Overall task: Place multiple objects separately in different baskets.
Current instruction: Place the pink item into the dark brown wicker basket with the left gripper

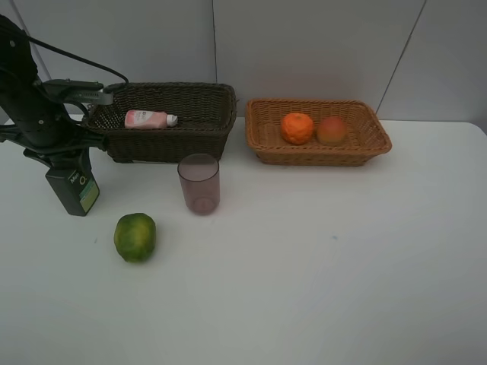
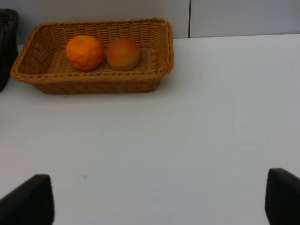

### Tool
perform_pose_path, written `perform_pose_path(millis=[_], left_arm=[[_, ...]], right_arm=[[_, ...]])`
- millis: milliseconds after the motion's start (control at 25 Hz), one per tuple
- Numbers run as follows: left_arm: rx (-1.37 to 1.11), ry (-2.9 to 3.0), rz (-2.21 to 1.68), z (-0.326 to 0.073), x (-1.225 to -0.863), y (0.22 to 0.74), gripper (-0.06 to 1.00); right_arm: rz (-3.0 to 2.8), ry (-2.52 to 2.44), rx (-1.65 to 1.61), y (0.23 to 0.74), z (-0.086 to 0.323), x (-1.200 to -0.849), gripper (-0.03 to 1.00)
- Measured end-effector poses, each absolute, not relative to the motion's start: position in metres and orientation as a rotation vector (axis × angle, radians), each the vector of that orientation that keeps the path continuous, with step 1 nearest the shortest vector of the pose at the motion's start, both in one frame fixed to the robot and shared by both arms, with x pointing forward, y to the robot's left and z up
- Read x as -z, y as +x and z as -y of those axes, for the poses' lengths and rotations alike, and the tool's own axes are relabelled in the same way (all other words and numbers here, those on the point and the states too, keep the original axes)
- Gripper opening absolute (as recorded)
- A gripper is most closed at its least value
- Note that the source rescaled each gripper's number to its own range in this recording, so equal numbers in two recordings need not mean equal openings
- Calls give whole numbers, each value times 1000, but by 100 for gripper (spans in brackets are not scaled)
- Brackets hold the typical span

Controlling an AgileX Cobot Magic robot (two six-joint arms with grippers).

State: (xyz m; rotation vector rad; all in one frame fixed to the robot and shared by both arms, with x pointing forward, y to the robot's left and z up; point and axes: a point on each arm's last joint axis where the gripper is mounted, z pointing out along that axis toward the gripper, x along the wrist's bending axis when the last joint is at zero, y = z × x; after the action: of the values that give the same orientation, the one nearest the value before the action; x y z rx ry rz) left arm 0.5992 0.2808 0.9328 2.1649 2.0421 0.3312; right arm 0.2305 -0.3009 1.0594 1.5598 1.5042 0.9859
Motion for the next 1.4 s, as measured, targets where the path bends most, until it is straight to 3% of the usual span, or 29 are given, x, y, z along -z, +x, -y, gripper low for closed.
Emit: perform_pose_path(millis=[560, 1000, 1400], left_arm=[[-336, 2149, -2045, -281, -941, 598, 46], [-416, 1908, -1979, -265, -1043, 600, 46], [-545, 1841, -1671, -212, -1088, 614, 46]], right_arm=[[-1504, 1560, -986, 231, 301, -1059, 96], [-1504, 1560, -986, 231, 301, -1059, 96], [-1504, 1560, -986, 231, 301, -1059, 96]])
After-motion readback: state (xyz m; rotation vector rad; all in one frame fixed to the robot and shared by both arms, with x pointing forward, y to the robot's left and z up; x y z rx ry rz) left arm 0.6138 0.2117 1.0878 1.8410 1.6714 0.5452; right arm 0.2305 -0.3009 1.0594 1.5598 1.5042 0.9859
